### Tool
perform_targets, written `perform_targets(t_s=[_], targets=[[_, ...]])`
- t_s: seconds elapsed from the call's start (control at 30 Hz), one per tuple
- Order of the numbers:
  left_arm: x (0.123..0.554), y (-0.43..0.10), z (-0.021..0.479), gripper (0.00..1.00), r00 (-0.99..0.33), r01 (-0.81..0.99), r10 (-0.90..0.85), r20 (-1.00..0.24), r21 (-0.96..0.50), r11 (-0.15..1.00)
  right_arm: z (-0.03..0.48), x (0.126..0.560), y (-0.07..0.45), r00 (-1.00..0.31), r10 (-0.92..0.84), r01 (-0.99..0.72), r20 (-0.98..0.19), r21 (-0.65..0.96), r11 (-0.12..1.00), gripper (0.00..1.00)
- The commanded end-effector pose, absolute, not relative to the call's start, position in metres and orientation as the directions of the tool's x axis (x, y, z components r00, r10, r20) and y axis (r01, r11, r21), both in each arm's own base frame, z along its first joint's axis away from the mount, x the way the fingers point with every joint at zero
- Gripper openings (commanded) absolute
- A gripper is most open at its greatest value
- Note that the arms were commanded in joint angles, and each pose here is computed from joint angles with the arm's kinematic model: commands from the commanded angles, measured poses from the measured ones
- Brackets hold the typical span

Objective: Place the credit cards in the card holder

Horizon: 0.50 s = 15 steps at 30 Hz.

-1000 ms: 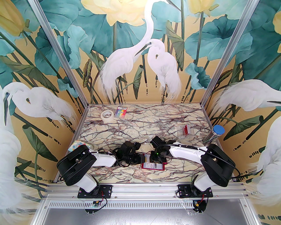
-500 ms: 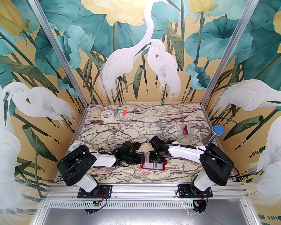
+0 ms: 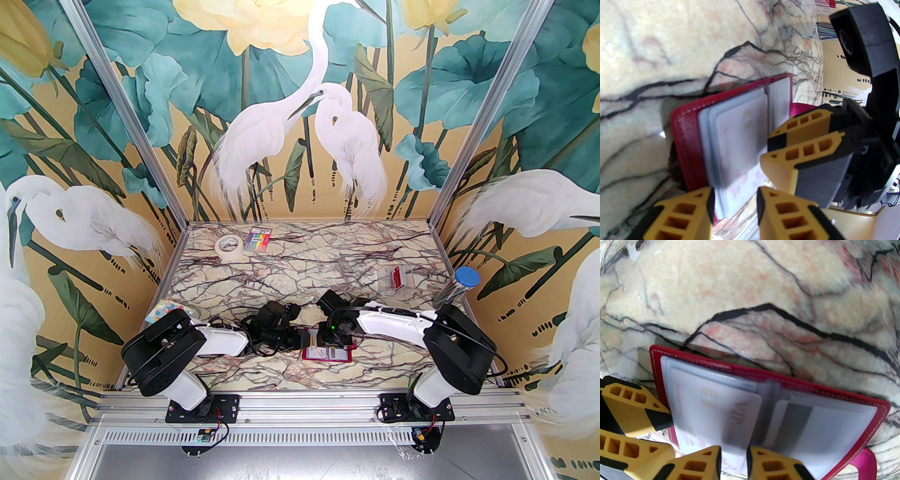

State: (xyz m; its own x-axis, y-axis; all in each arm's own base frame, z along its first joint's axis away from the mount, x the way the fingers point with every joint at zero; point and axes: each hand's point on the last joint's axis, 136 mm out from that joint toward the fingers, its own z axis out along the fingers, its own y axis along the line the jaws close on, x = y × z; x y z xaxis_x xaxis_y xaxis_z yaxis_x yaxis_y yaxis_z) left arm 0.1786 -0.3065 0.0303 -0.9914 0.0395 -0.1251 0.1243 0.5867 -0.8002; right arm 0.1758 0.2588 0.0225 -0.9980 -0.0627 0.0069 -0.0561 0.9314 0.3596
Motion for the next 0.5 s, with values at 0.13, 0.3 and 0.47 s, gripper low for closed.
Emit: perform_targets(t_s=[0.13,0.3,0.47], targets=[[0.178,-0.304,0.017,0.36,-0.992,0.119,0.036,-0.124,-0.772,0.624,0.028,0.182,0.270,-0.995,-0.091,-0.095,-0.028,0.365,0.926,0.25],[0.179,-0.305,0.017,0.36,-0.992,0.119,0.035,-0.125,-0.773,0.624,0.031,0.183,0.261,-0.995,-0.083,-0.094,-0.047,0.333,0.938,0.25],[0.178,-0.303,0.018,0.36,-0.991,0.123,0.033,-0.131,-0.773,0.622,0.039,0.184,0.253,-0.994,-0.072,-0.093,-0.077,0.313,0.945,0.30]])
